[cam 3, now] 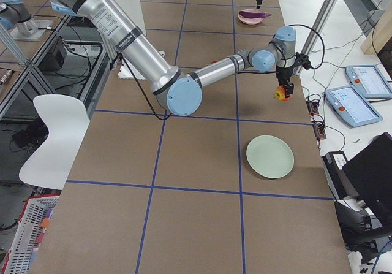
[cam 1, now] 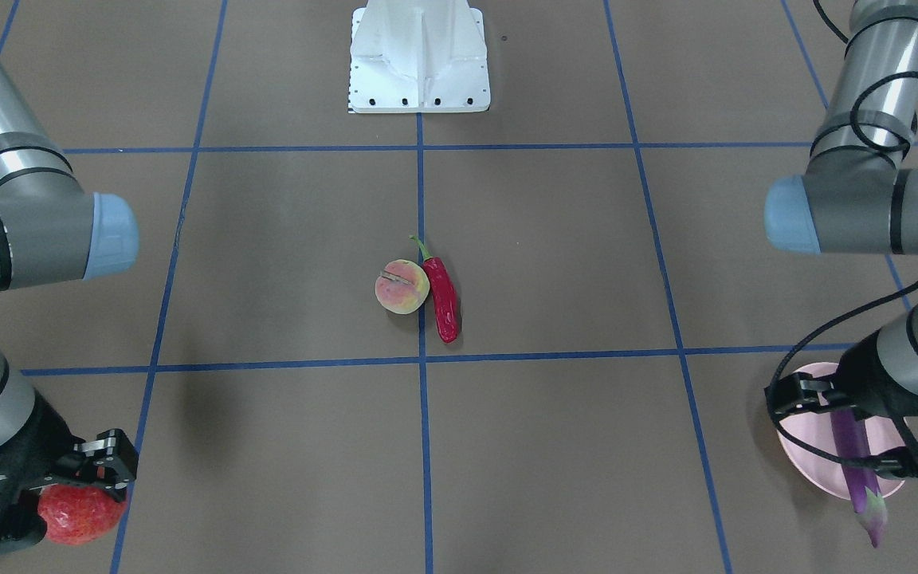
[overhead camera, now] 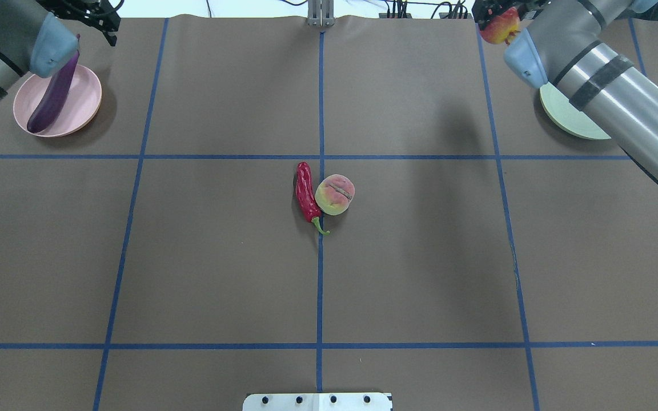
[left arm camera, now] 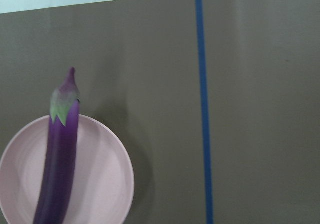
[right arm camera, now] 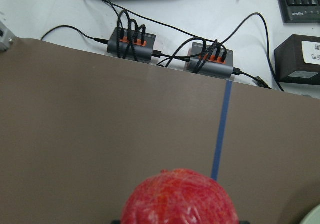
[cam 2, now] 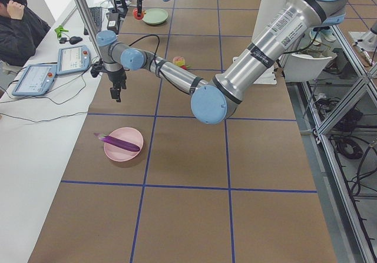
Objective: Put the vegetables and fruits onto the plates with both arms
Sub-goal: 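Release the eggplant while the right gripper carries the pomegranate to the green plate, then reach the left gripper to the red chili while the right releases the pomegranate, then grasp the red chili pepper with the left gripper and lift it, then carry the chili to the pink plate while the right gripper moves toward the peach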
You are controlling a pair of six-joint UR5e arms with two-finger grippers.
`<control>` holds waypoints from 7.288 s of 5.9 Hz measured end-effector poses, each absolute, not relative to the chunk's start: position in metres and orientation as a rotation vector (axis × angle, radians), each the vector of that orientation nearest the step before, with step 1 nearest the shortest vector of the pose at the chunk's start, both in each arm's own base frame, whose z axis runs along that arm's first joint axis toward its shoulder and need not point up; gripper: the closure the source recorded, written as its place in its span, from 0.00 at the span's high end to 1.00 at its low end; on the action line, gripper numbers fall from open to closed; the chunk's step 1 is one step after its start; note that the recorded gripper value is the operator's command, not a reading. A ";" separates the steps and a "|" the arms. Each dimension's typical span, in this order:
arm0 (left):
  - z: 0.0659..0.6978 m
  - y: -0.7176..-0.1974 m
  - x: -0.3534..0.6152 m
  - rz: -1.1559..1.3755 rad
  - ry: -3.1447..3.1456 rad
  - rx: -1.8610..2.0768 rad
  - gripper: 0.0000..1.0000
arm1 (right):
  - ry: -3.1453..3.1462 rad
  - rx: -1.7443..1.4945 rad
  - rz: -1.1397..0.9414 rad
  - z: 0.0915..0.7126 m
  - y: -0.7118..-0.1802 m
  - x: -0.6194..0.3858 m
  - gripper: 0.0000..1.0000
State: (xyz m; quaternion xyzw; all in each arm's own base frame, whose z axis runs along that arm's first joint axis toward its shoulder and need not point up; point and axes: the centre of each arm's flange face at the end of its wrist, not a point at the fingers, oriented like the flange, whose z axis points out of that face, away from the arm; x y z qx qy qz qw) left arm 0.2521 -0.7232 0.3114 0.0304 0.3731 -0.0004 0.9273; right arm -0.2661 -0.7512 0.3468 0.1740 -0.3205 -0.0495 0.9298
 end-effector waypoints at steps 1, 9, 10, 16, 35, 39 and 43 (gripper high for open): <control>0.263 -0.700 0.308 -0.046 0.802 0.015 1.00 | -0.645 0.381 -0.108 0.384 -0.752 -0.258 0.00; 0.191 -0.571 0.545 -0.123 0.807 -0.056 0.91 | -0.580 0.296 -0.281 0.569 -0.706 -0.206 0.99; 0.191 -0.560 0.561 -0.142 0.818 -0.053 0.77 | -0.619 0.264 -0.264 0.568 -0.704 -0.207 0.99; 0.199 -0.543 0.613 -0.215 0.864 -0.081 0.66 | -0.850 0.158 -0.172 0.503 -0.726 -0.158 0.99; 0.240 -0.720 0.392 -0.093 0.676 0.079 0.00 | -0.958 0.034 0.086 0.334 -0.692 -0.255 0.99; 0.387 -0.807 0.275 0.048 0.394 0.156 0.00 | -0.952 -0.032 0.245 0.210 -0.628 -0.438 0.99; 0.476 -0.777 0.338 0.220 0.259 0.190 0.00 | -0.959 -0.076 0.312 0.182 -0.596 -0.483 0.99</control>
